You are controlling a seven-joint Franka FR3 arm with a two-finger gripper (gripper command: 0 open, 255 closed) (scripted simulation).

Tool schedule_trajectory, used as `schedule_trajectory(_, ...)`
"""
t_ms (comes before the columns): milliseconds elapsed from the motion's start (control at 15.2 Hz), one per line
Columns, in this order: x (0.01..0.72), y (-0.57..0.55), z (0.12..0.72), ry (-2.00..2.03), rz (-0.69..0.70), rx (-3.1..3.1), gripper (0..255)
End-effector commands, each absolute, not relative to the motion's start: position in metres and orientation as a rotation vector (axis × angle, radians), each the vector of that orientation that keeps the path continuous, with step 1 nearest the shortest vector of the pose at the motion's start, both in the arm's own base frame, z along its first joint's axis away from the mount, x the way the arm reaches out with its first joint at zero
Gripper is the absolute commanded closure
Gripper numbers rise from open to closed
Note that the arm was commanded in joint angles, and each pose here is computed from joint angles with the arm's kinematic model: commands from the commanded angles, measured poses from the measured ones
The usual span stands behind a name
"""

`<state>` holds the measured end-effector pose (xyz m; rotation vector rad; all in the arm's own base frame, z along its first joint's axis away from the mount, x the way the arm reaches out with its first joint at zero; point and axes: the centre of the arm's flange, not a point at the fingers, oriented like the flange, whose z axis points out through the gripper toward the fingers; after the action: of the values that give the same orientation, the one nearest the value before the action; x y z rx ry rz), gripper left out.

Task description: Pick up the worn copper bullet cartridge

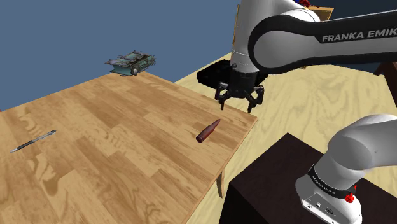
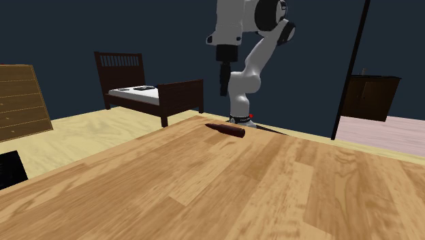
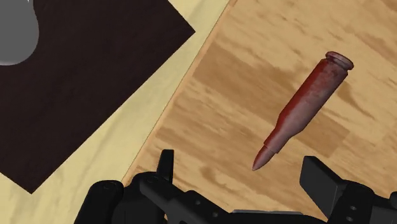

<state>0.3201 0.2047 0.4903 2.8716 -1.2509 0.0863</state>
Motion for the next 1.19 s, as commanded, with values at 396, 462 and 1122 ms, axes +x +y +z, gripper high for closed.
schedule_trajectory(396, 0.38, 0.264, 0.423, -1.804, 0.168, 2.513, 0)
schedule_trajectory(462, 0.38, 0.264, 0.417, -1.804, 0.168, 2.513, 0)
schedule_trajectory(1122, 0.381, 0.264, 0.383, -1.804, 0.168, 2.513, 255)
